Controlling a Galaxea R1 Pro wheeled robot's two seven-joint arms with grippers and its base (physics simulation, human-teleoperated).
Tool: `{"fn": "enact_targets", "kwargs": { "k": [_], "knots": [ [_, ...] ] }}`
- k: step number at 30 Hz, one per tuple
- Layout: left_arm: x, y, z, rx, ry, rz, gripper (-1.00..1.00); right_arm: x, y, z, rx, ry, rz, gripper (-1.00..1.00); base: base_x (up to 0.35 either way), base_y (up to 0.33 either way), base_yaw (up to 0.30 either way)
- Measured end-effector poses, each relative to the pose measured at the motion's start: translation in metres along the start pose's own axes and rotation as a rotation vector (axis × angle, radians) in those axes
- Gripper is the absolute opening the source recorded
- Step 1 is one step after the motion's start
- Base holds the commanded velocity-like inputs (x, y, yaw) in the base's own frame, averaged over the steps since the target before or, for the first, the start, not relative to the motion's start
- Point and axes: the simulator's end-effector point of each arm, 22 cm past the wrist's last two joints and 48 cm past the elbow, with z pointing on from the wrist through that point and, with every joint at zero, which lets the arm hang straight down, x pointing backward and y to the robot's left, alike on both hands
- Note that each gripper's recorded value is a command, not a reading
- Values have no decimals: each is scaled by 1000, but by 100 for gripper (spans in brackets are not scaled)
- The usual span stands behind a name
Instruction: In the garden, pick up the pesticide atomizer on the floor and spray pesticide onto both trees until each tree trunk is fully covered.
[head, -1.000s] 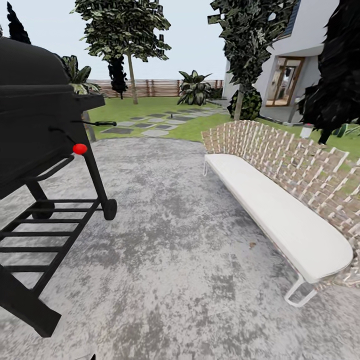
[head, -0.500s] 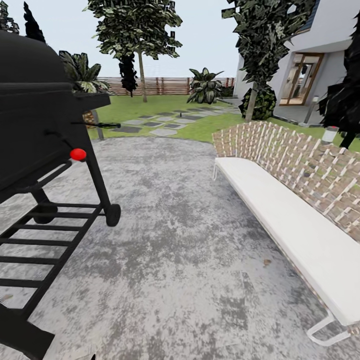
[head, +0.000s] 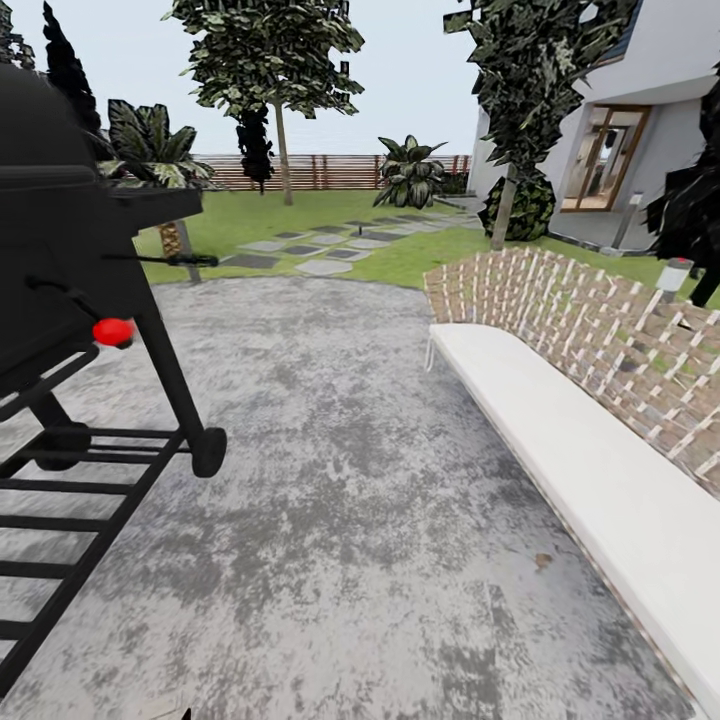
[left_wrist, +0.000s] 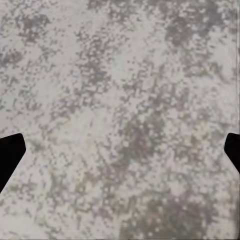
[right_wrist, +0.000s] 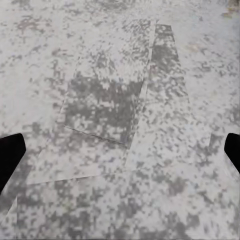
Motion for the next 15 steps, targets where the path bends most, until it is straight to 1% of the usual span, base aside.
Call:
{"fn": "enact_targets", "kwargs": {
  "k": [5,15],
  "knots": [
    [0,1,0,-1,-1,0,100,1,0,0,-2,2,-1,100,340,-60,0],
    [0,0,0,0,0,0,100,0,2,0,-4,0,-2,100,340,-5,1]
  ]
}}
